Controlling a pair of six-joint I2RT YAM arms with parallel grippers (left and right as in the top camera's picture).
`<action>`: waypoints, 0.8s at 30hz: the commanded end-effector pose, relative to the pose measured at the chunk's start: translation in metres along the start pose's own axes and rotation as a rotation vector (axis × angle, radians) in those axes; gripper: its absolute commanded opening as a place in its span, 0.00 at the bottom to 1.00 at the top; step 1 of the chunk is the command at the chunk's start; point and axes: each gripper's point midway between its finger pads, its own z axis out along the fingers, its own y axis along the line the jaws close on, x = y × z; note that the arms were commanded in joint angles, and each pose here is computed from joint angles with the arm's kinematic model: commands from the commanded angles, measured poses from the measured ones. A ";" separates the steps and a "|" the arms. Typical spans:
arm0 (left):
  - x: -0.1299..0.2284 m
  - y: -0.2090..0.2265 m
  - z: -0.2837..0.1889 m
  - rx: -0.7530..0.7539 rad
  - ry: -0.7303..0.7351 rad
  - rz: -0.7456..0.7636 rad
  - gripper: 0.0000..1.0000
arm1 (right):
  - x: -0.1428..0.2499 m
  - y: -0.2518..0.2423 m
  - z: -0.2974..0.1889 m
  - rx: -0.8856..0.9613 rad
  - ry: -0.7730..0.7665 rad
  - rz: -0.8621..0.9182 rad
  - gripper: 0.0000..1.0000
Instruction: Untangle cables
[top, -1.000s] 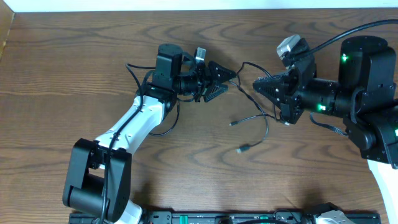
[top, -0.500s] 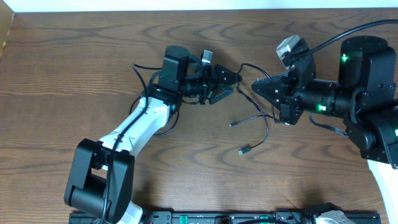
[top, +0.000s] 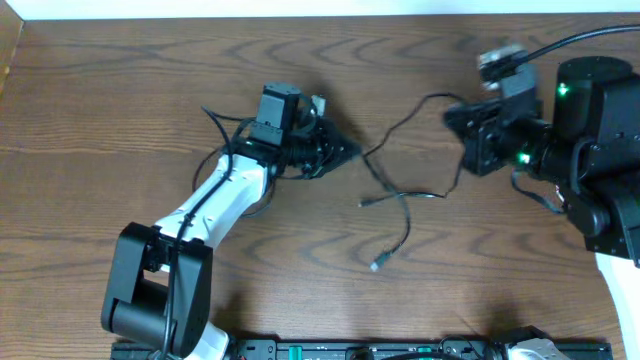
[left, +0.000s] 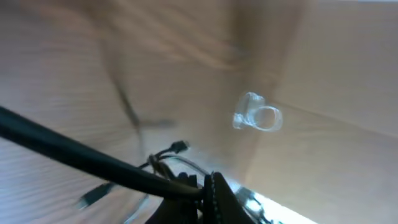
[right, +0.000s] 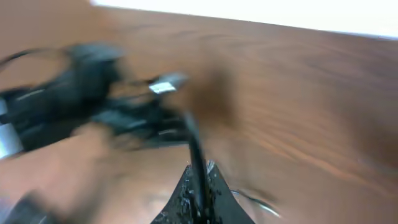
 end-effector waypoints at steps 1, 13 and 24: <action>-0.027 0.050 -0.020 -0.181 -0.103 0.082 0.08 | -0.012 -0.079 -0.023 0.384 -0.095 0.189 0.01; -0.060 0.101 -0.098 -0.268 -0.201 -0.007 0.07 | 0.003 -0.185 -0.075 0.686 -0.135 0.410 0.01; -0.012 0.033 -0.087 -0.108 -0.081 0.177 0.07 | 0.013 -0.178 -0.023 0.458 0.006 0.416 0.01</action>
